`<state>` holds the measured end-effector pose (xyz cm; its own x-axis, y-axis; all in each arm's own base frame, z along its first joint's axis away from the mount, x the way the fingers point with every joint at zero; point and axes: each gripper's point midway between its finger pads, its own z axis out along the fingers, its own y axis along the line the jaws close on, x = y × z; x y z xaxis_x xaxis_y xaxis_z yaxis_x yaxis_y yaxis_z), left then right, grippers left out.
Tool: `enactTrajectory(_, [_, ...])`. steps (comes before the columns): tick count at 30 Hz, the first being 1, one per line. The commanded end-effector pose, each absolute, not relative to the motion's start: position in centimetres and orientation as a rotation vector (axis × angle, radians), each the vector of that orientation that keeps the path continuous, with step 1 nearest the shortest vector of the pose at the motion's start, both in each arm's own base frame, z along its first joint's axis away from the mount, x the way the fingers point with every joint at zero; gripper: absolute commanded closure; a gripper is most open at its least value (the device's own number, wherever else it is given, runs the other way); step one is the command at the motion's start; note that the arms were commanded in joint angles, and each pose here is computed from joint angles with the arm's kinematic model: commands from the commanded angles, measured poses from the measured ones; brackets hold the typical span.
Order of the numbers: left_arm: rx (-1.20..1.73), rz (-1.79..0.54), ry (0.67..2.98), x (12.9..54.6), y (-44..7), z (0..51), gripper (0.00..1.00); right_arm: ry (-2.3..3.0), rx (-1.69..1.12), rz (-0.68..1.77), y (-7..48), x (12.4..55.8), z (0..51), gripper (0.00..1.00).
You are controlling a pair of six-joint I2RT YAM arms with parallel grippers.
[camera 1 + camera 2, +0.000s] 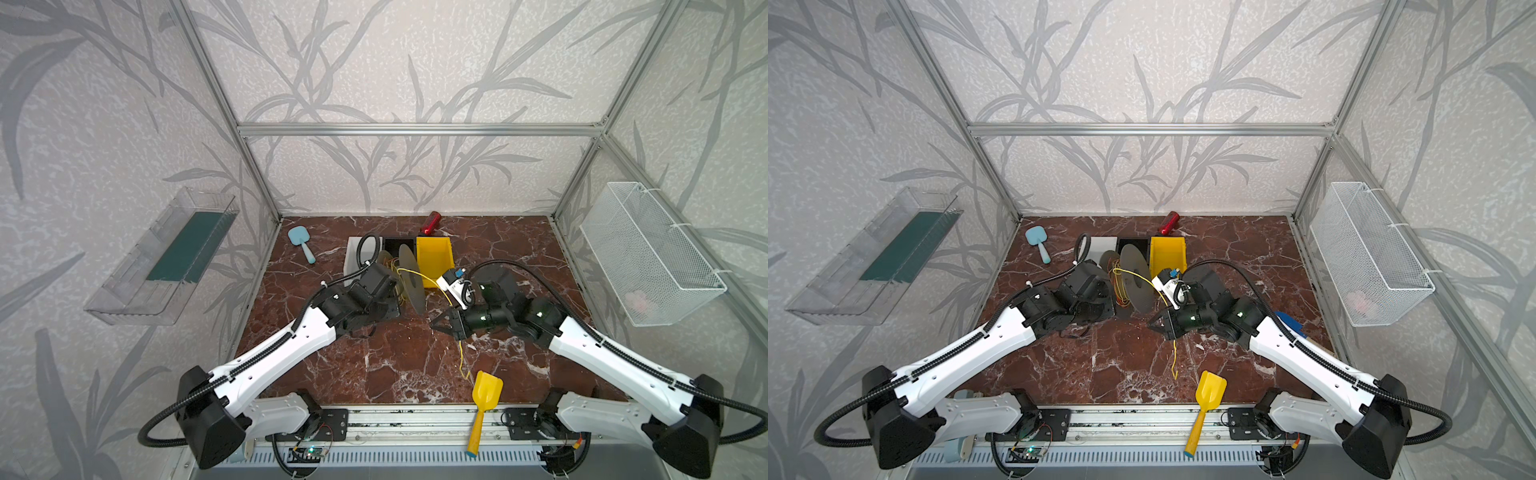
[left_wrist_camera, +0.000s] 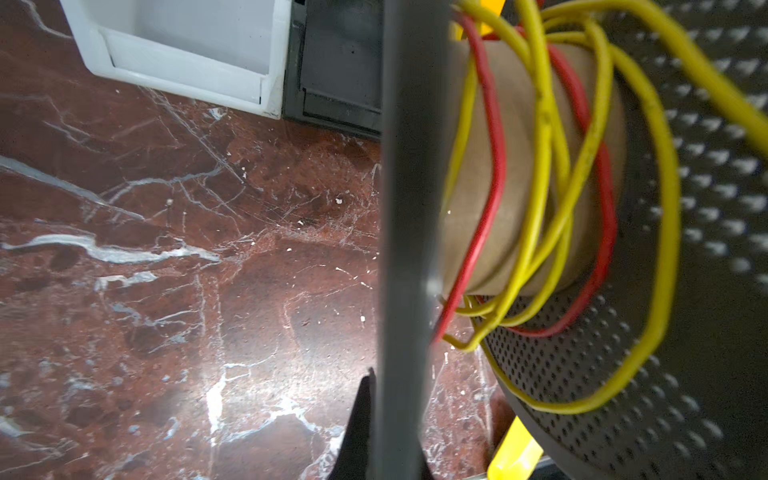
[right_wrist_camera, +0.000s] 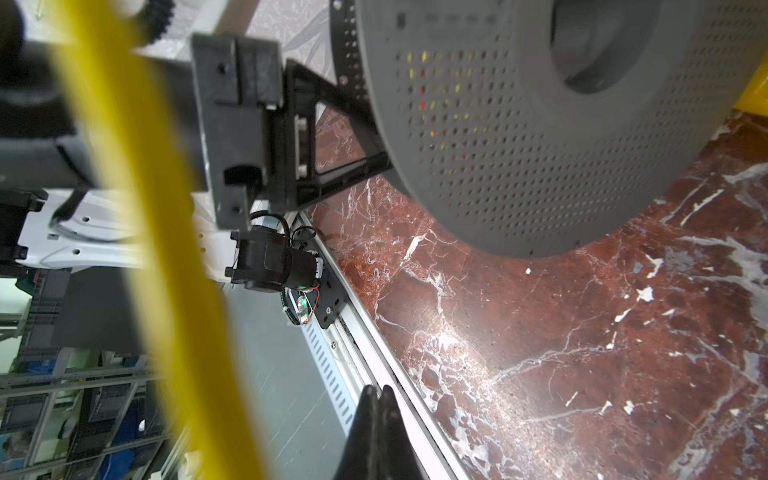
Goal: Wrap the cables
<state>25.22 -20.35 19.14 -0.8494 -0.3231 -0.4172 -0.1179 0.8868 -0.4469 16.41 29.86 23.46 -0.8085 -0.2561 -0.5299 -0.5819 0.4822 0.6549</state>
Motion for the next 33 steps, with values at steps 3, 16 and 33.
enactTrajectory(3, [-0.505,-1.012,2.304,28.3,-20.3,24.5,1.0,2.423,-0.811,1.173,29.0,13.1,21.1,1.0])
enactTrajectory(16, [-0.367,-1.369,2.037,27.6,-16.3,33.8,1.0,2.704,-0.689,0.923,24.6,12.3,12.5,1.0])
enactTrajectory(33, [-0.329,-0.86,2.533,24.9,-13.4,26.5,1.0,2.593,-0.936,1.18,26.7,11.2,20.9,0.39])
